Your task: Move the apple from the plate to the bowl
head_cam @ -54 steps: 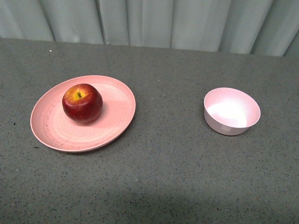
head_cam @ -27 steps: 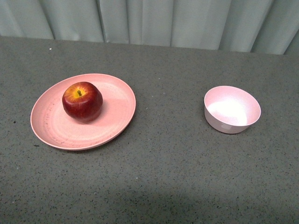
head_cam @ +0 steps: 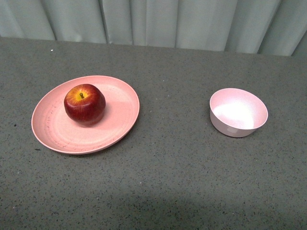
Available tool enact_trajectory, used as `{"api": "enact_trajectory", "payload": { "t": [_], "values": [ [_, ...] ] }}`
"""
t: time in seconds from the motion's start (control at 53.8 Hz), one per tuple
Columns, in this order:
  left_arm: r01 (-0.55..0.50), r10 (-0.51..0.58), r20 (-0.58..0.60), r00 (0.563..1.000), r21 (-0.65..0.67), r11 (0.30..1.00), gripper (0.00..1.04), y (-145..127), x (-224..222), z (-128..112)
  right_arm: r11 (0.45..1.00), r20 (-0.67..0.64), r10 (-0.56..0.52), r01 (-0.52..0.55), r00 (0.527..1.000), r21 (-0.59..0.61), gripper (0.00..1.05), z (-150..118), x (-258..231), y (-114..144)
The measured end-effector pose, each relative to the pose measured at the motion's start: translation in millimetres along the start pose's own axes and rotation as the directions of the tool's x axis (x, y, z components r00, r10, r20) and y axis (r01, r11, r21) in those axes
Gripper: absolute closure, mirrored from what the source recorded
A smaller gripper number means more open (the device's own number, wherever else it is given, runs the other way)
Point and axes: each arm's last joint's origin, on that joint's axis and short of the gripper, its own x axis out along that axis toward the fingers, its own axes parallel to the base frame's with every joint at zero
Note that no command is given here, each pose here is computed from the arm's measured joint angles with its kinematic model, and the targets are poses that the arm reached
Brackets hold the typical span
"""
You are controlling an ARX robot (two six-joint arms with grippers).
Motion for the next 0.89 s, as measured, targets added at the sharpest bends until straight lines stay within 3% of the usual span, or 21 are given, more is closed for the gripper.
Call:
{"api": "enact_trajectory", "payload": {
  "t": [0.893],
  "values": [
    [0.0, 0.0, 0.0, 1.0, 0.0, 1.0, 0.07, 0.0, 0.0, 0.0, 1.0, 0.0, 0.0, 0.0, 1.0, 0.0, 0.09, 0.0, 0.0, 0.0]
  ]
}}
